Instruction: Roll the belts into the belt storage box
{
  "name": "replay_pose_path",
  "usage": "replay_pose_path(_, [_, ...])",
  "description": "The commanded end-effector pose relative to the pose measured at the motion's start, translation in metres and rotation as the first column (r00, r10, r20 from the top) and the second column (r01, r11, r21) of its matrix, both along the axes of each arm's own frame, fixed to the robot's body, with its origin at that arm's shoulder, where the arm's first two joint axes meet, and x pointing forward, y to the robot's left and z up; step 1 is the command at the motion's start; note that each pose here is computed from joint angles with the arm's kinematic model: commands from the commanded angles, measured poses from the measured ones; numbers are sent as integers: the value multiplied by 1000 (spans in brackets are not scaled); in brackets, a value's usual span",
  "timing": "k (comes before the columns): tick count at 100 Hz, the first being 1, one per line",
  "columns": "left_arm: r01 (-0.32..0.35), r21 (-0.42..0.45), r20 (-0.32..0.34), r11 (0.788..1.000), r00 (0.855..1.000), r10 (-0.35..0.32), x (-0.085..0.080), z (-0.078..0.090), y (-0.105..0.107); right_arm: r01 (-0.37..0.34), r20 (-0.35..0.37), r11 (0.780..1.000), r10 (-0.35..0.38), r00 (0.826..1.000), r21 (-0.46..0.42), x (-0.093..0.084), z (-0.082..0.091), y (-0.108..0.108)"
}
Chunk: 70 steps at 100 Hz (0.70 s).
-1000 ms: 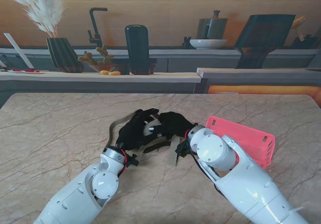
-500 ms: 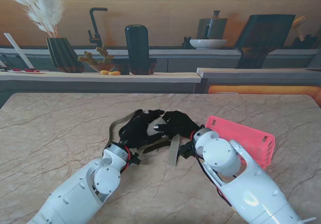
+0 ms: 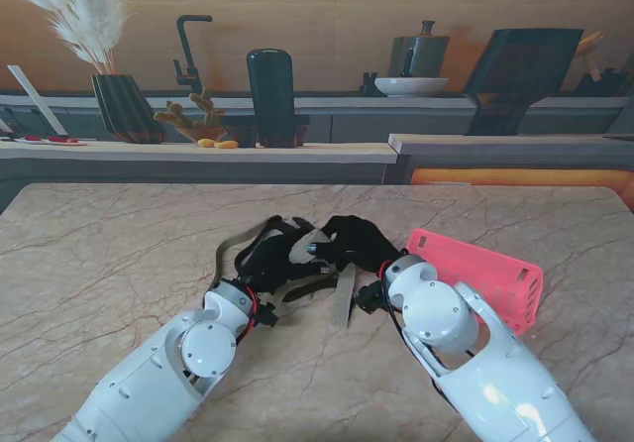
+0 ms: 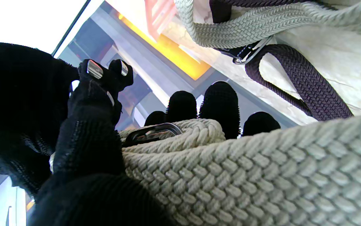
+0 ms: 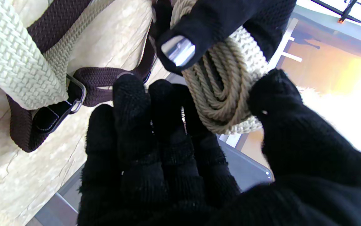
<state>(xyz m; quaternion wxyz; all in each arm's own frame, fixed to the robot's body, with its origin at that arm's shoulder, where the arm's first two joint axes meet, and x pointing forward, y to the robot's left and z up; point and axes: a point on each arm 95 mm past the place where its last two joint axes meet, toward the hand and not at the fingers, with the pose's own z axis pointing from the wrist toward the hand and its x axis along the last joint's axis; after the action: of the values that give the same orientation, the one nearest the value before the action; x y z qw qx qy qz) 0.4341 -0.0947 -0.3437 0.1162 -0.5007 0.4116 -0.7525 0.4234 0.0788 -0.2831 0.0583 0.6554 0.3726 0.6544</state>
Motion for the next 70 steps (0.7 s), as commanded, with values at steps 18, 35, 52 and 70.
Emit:
replay_pose_path(18, [18, 16, -19, 1000, 1000, -17, -4, -3, 2, 14, 70, 998, -10, 997, -60, 5, -4, 3])
replay_pose_path(35, [23, 22, -21, 1000, 1000, -22, -4, -3, 1, -6, 101, 994, 17, 995, -106, 6, -5, 2])
replay_pose_path(52, [22, 24, -26, 999, 999, -21, -5, -3, 1, -54, 92, 990, 67, 994, -129, 5, -8, 7])
replay_pose_path(70, [20, 22, -24, 1000, 1000, -19, -6, -2, 0, -103, 99, 977, 123, 987, -186, 7, -16, 19])
